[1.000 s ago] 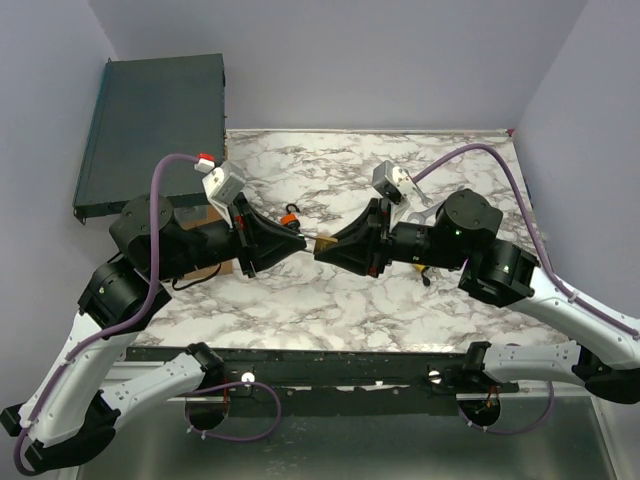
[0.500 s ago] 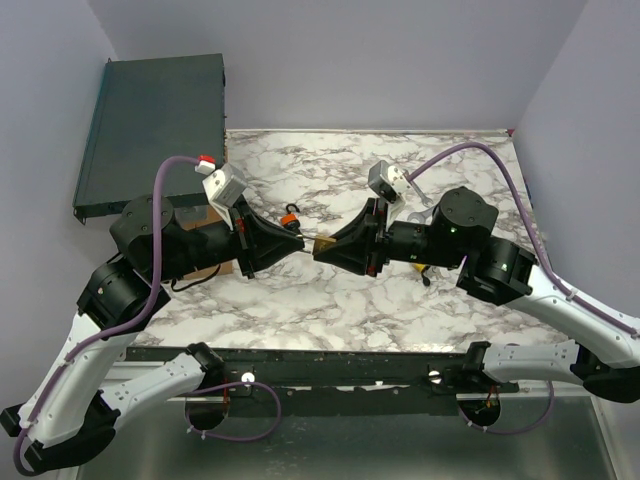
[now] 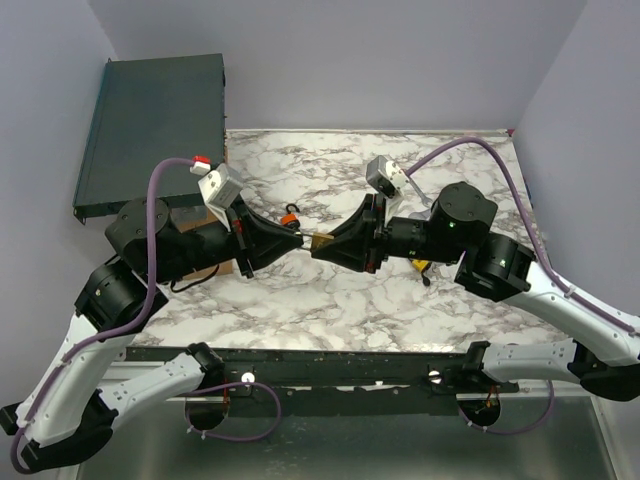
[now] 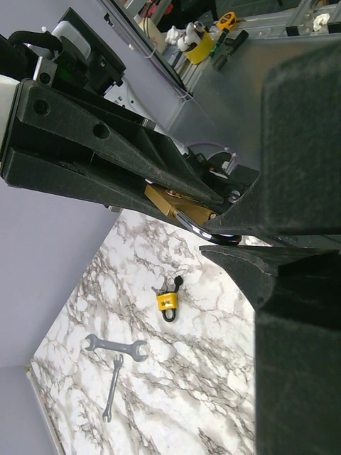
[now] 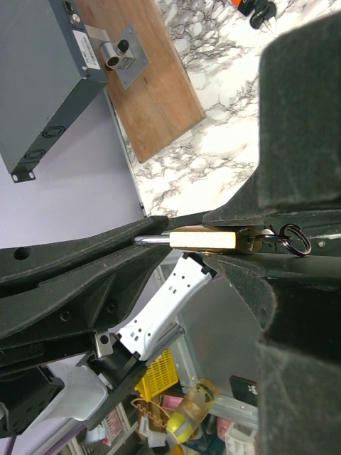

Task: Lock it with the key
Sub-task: Lock the lock.

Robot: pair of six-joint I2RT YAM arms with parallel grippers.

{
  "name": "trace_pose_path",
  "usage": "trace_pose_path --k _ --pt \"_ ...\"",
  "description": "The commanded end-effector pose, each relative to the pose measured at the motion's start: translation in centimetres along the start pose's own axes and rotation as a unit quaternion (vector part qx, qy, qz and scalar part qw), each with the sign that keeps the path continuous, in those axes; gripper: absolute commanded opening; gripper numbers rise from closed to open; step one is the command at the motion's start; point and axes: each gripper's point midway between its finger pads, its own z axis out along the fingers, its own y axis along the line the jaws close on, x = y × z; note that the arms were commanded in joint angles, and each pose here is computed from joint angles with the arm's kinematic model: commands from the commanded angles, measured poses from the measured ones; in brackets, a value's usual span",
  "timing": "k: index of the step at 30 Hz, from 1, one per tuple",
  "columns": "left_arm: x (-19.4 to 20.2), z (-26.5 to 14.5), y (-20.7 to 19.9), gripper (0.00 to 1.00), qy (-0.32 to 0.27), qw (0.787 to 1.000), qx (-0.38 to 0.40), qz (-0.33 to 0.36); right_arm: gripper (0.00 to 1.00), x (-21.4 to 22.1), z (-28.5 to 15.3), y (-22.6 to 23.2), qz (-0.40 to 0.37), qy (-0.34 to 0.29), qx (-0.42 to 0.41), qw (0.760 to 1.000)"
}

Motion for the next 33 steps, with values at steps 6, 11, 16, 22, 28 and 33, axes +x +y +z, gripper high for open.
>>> trace_pose_path --k 6,11,16,22,28,33 --pt "0.8 1.5 -0.4 0.00 0.003 1.000 0.010 0.008 0.01 -2.7 1.0 1.8 0.004 -0.042 -0.047 0.998" --pt "0.8 1.8 -0.7 0.00 -0.002 1.000 0.011 0.018 0.01 -2.8 1.4 2.3 0.013 -0.043 -0.063 0.997" --pt "0.5 1.9 -0.5 0.00 -0.014 1.000 -0.007 0.023 0.01 -2.9 1.7 0.9 0.015 -0.044 -0.024 0.999" --pt "0.9 2.7 1.4 0.00 -0.021 0.997 -0.073 0.026 0.01 -2.0 3.1 -0.6 0.002 -0.036 0.033 0.999" --pt "1.8 4.0 1.2 0.00 -0.008 0.995 -0.086 0.038 0.01 -1.8 4.3 -1.6 -0.013 -0.036 0.066 0.997" --pt "2.1 4.8 -1.2 0.00 -0.004 0.998 -0.050 0.046 0.01 -1.0 5.4 -3.3 -0.017 -0.018 0.102 0.995"
